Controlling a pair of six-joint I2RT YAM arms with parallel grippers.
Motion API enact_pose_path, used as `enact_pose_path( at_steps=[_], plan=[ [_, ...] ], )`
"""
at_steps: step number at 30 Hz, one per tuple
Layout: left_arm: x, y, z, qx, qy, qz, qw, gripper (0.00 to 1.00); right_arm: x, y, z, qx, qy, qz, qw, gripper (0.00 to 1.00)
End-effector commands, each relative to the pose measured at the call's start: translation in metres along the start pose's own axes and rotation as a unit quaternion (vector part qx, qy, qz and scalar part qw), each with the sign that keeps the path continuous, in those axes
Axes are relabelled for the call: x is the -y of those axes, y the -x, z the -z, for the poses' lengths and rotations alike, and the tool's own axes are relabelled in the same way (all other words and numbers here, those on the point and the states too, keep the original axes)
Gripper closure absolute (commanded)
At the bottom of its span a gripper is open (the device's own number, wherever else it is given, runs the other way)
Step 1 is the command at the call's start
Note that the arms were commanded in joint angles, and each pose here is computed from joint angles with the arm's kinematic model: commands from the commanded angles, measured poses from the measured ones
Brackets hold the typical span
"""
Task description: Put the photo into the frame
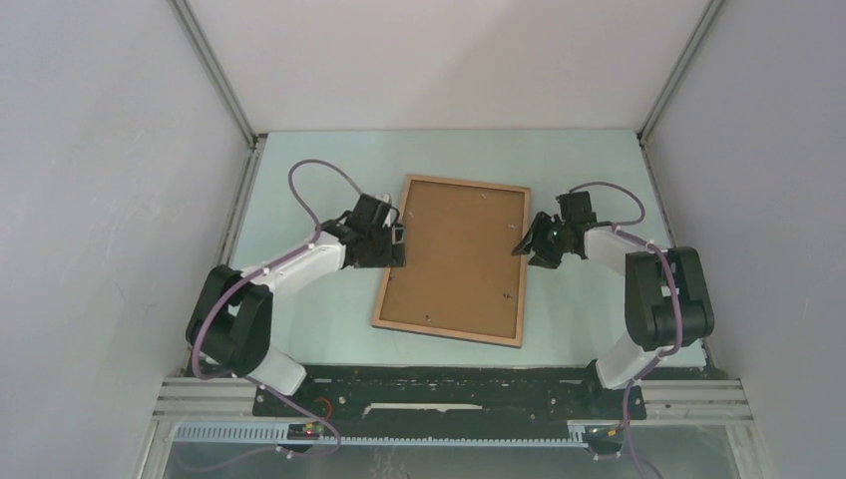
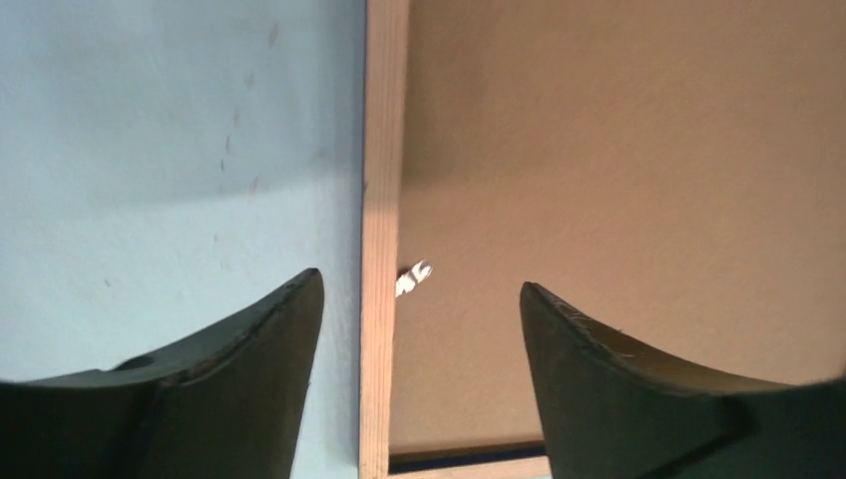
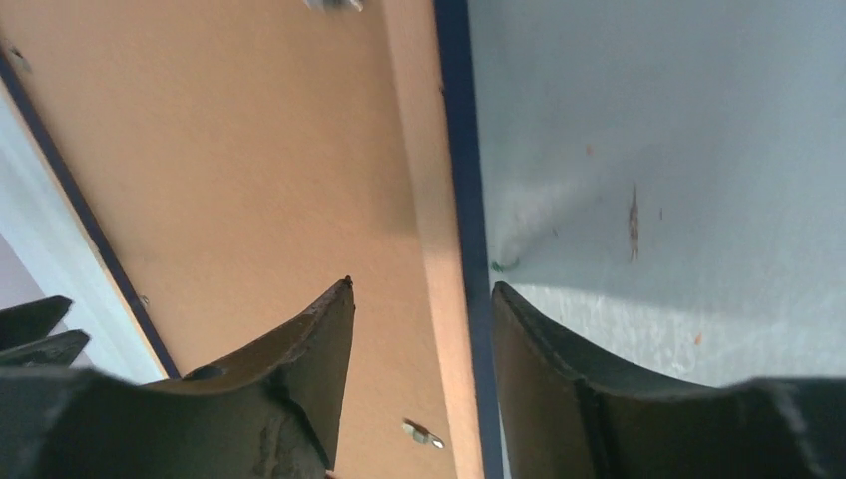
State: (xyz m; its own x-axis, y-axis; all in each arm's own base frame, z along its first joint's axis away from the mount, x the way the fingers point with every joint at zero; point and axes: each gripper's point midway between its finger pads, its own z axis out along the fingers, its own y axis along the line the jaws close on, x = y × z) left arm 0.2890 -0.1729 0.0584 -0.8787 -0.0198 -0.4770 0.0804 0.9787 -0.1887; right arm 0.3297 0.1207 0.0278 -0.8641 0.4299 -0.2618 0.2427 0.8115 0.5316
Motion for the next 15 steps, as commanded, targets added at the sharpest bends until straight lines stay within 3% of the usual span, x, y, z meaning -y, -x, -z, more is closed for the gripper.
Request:
enact_pose_path(
  at_steps=[1, 3, 8, 15],
  plan=[
    [0.018, 0.075, 0.010, 0.085, 0.004, 0.012, 0.996, 0.18, -0.018, 0.050, 0.006, 0.067, 0.002, 0.000, 0.998, 0.37],
    [0.021, 0.097, -0.002, 0.092, 0.023, 0.025, 0.995, 0.11, -0.010, 0.063, 0.004, 0.070, -0.026, -0.001, 0.997, 0.34],
    [0.017, 0.135, -0.041, 0.097, 0.090, 0.034, 0.991, 0.10, 0.004, 0.085, -0.005, 0.069, -0.061, 0.012, 0.996, 0.33],
    [0.017, 0.165, -0.071, 0.102, 0.127, 0.031, 0.986, 0.13, 0.010, 0.085, -0.017, 0.059, -0.064, 0.037, 0.996, 0.44]
  ],
)
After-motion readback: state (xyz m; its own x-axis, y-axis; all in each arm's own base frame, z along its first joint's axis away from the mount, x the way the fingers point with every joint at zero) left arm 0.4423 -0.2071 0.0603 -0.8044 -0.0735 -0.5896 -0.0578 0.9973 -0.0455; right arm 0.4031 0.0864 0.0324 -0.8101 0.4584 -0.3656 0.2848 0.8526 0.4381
